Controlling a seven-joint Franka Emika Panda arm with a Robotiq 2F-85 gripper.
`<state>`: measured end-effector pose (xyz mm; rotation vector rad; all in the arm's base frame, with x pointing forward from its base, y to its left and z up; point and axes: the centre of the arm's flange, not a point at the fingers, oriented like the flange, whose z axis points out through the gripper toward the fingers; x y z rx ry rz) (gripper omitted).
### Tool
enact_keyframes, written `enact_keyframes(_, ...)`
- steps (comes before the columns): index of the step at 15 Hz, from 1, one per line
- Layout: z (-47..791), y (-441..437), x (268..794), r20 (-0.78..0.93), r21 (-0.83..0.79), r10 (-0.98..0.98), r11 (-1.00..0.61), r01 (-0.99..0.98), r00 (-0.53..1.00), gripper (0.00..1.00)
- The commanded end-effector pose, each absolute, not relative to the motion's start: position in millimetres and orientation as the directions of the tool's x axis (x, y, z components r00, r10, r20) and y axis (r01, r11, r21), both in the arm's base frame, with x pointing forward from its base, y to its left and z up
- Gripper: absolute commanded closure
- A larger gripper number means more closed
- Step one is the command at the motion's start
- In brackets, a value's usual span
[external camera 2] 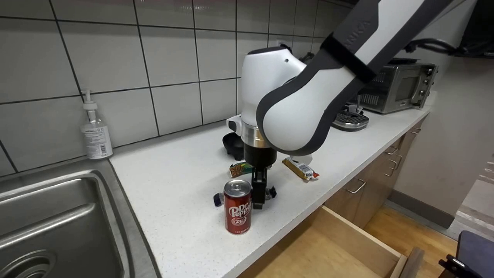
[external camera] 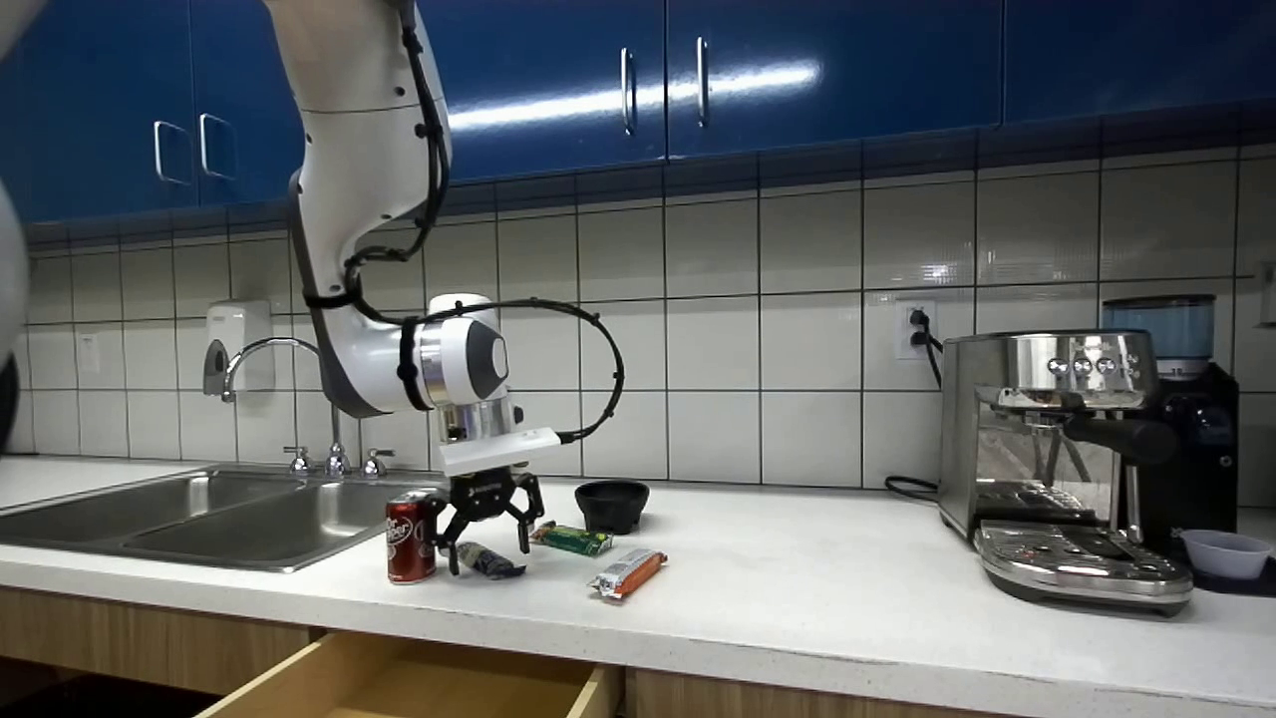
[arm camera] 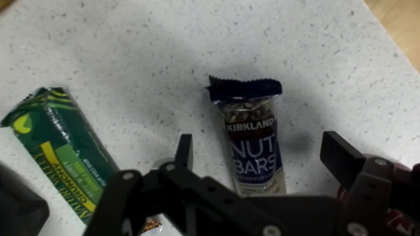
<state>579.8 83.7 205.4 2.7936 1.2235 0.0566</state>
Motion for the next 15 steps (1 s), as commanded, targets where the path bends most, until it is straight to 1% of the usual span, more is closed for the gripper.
enact_keyframes(1, 205, 82, 597, -0.002, 0.089, 0.755, -0.653, 0.752, 0.655, 0.07)
enact_keyframes(2, 204, 82, 598, 0.000, 0.089, 0.757, -0.650, 0.754, 0.653, 0.26)
enact_keyframes(3, 203, 81, 600, 0.002, 0.089, 0.758, -0.650, 0.755, 0.652, 0.32)
enact_keyframes(6, 204, 81, 605, 0.000, 0.086, 0.763, -0.644, 0.760, 0.647, 0.58)
enact_keyframes(9, 211, 78, 609, 0.010, 0.094, 0.763, -0.644, 0.759, 0.646, 0.80)
enact_keyframes(10, 215, 76, 611, 0.014, 0.102, 0.764, -0.643, 0.759, 0.646, 0.89)
enact_keyframes(11, 218, 74, 613, 0.020, 0.107, 0.763, -0.644, 0.757, 0.646, 0.92)
enact_keyframes(15, 230, 67, 619, 0.036, 0.130, 0.761, -0.646, 0.752, 0.648, 0.92)
